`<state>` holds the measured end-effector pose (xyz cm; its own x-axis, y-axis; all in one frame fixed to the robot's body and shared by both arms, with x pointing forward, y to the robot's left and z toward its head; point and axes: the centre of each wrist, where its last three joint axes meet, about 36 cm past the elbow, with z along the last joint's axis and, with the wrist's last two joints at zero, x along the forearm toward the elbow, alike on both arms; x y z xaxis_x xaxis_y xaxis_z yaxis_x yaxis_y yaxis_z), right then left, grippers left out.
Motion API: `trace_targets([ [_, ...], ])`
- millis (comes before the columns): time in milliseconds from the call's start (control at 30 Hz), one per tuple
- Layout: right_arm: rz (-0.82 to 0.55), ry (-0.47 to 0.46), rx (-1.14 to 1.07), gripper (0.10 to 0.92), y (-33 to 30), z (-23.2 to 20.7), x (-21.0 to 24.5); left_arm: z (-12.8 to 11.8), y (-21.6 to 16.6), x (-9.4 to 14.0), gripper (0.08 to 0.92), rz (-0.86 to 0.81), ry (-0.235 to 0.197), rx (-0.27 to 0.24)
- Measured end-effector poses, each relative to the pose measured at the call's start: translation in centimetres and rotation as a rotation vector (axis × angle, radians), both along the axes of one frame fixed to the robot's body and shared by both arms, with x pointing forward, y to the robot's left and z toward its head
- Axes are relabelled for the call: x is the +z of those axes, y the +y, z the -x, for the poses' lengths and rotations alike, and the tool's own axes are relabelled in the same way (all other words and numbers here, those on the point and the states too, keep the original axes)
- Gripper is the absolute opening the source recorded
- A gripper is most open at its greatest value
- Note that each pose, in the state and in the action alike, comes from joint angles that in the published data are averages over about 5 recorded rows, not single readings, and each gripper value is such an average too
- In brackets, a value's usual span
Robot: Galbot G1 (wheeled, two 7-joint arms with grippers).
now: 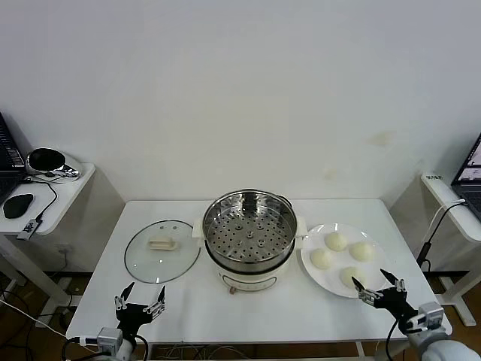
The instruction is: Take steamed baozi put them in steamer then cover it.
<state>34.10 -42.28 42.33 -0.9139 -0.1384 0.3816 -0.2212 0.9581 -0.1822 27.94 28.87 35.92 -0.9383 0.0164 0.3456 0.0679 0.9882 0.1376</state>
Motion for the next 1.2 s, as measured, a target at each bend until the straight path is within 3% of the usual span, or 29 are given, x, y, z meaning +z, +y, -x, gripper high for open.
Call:
trace_targets([
  [200, 0.152, -0.006, 0.082, 0.823, -1.7, -3.4, 3.5, 0.2, -0.1, 0.1, 0.823, -0.017, -0.002, -0.006],
  [600, 0.634, 0.038, 0.429, 0.823, -4.0, -14.4, 12.0, 0.5, -0.2, 0.5, 0.823, -0.059, -0.020, -0.003],
  [833, 0.855, 0.120, 0.641, 0.823, -3.5, -20.7, 15.0, 1.2, -0.8, 0.6, 0.823, -0.058, -0.022, -0.001],
  [1200, 1.020, 0.307, 0.919, 0.823, -0.1, -29.1, 14.6, 2.4, -1.3, 0.6, 0.823, -0.061, -0.010, -0.006],
])
